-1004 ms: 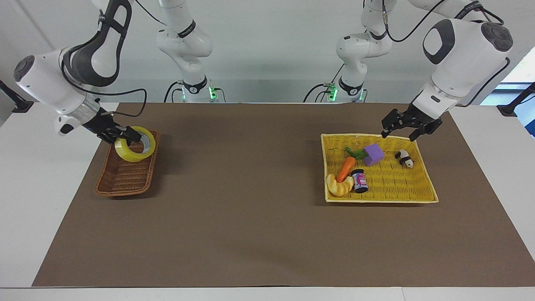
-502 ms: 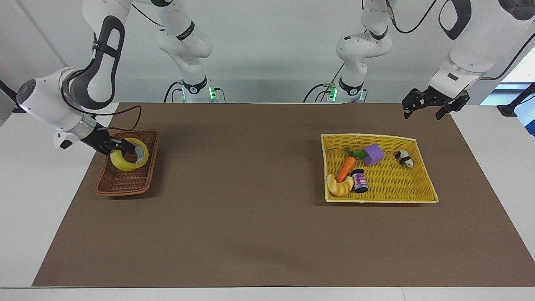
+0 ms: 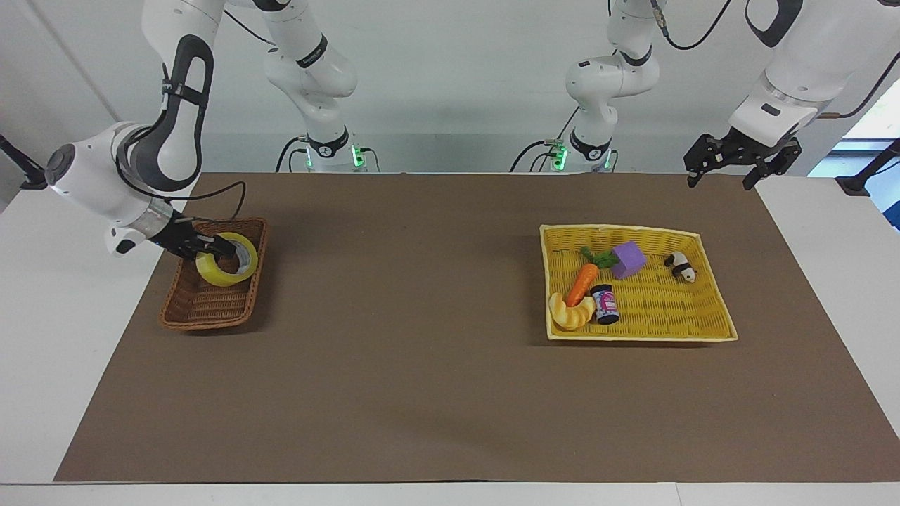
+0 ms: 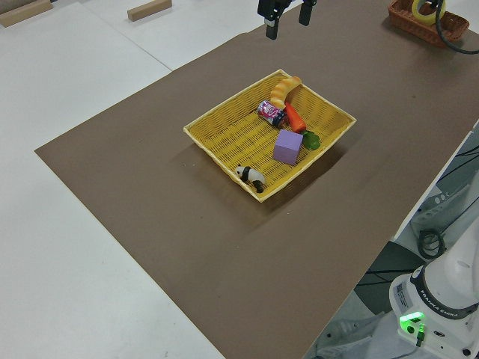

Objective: Move tape to another basket
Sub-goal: 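Lower the tape into the brown basket with the right gripper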

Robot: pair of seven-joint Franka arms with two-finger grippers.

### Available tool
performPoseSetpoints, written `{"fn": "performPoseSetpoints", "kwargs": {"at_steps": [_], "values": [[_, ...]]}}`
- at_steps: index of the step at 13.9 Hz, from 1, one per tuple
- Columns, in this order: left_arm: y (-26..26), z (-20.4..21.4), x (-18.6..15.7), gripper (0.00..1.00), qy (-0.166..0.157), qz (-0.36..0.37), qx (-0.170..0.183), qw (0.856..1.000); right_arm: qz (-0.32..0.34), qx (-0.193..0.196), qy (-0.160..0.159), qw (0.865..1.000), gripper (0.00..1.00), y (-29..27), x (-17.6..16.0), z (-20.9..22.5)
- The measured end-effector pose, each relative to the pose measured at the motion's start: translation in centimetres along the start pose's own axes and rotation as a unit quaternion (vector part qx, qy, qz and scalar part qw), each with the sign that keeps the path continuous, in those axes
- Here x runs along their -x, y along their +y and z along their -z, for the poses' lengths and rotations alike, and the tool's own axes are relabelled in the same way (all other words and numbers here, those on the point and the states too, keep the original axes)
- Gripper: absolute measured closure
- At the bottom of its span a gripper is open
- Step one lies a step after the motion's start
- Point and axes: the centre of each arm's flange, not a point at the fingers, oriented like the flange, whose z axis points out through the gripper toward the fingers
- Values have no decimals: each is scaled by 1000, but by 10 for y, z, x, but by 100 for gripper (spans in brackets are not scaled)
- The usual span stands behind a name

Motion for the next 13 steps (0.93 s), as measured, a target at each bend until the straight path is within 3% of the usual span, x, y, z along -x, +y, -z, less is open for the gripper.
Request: {"fn": "performPoseSetpoints", "kwargs": {"at_steps": [1, 2, 10, 13], "values": [[0, 0, 0, 0, 0, 0, 0, 1000, 3, 2, 5, 1000, 95, 6, 1, -1], [-1, 0, 0, 0, 0, 1, 0, 1000, 4, 2, 6, 1000, 87, 11, 2, -4], [-1, 0, 0, 0, 0, 1, 0, 1000, 12, 7, 17, 1000, 1, 9, -4, 7], [0, 0, 0, 0, 0, 0, 1, 1000, 33, 12, 35, 999, 0, -19, -20, 43]]}}
